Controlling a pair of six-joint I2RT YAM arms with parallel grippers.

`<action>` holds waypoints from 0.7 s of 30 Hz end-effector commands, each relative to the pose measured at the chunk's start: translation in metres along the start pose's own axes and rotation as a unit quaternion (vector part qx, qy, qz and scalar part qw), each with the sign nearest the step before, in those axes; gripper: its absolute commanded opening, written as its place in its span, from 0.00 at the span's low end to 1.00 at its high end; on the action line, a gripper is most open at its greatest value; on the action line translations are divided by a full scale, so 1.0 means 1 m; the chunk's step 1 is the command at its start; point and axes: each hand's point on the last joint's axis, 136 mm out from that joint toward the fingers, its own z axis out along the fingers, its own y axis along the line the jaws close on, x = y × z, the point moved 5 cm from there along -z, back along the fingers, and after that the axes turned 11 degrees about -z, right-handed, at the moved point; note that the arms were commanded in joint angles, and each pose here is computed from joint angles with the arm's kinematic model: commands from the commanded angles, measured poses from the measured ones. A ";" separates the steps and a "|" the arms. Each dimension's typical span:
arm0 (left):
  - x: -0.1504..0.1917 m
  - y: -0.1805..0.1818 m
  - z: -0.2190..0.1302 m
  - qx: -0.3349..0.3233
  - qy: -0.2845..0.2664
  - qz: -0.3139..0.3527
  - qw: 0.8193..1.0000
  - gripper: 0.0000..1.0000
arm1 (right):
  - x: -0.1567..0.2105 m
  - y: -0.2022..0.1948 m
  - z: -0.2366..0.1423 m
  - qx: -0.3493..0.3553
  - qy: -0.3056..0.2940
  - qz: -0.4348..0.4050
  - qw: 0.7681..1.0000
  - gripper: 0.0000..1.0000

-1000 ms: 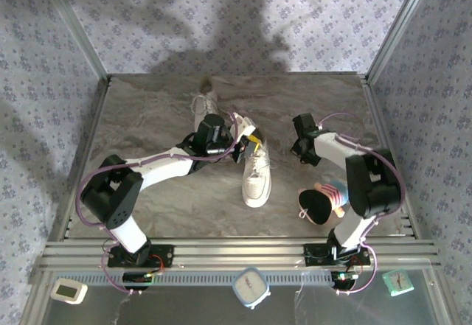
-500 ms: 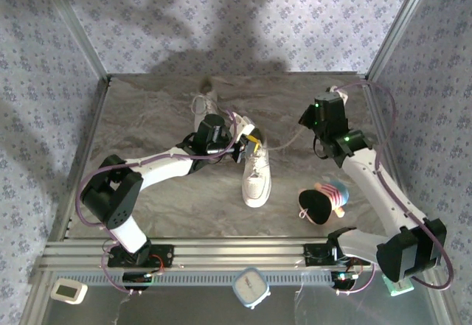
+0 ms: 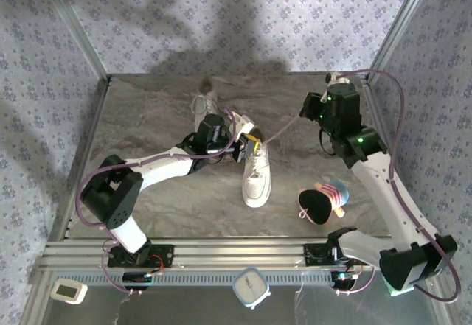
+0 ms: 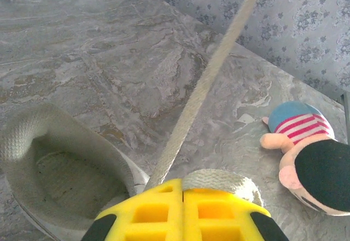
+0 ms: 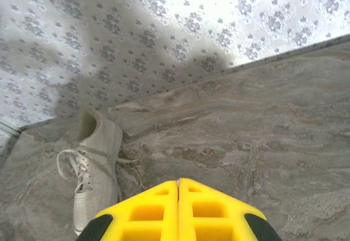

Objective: Tie the shoes

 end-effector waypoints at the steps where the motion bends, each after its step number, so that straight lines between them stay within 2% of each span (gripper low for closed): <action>1: -0.012 -0.007 -0.003 0.009 -0.021 0.000 1.000 0.00 | -0.002 -0.002 -0.021 -0.008 -0.012 -0.020 1.000 0.00; 3: -0.013 -0.007 -0.003 0.008 -0.021 -0.003 1.000 0.00 | 0.004 -0.005 -0.027 -0.006 -0.006 -0.018 1.000 0.00; 6: -0.016 -0.007 -0.003 0.006 -0.024 -0.013 1.000 0.00 | 0.032 -0.008 -0.027 -0.013 0.026 -0.016 0.999 0.00; 13: -0.026 -0.009 -0.001 0.002 -0.025 -0.066 0.997 0.00 | 0.078 0.002 -0.048 -0.077 0.050 -0.025 0.995 0.00; 17: -0.028 -0.009 0.001 -0.004 -0.020 -0.094 0.995 0.00 | 0.095 0.028 -0.063 -0.150 0.047 -0.064 0.985 0.00; 21: -0.027 -0.007 0.008 -0.004 0.001 -0.125 0.992 0.00 | 0.112 0.070 -0.078 -0.253 0.033 -0.151 0.955 0.00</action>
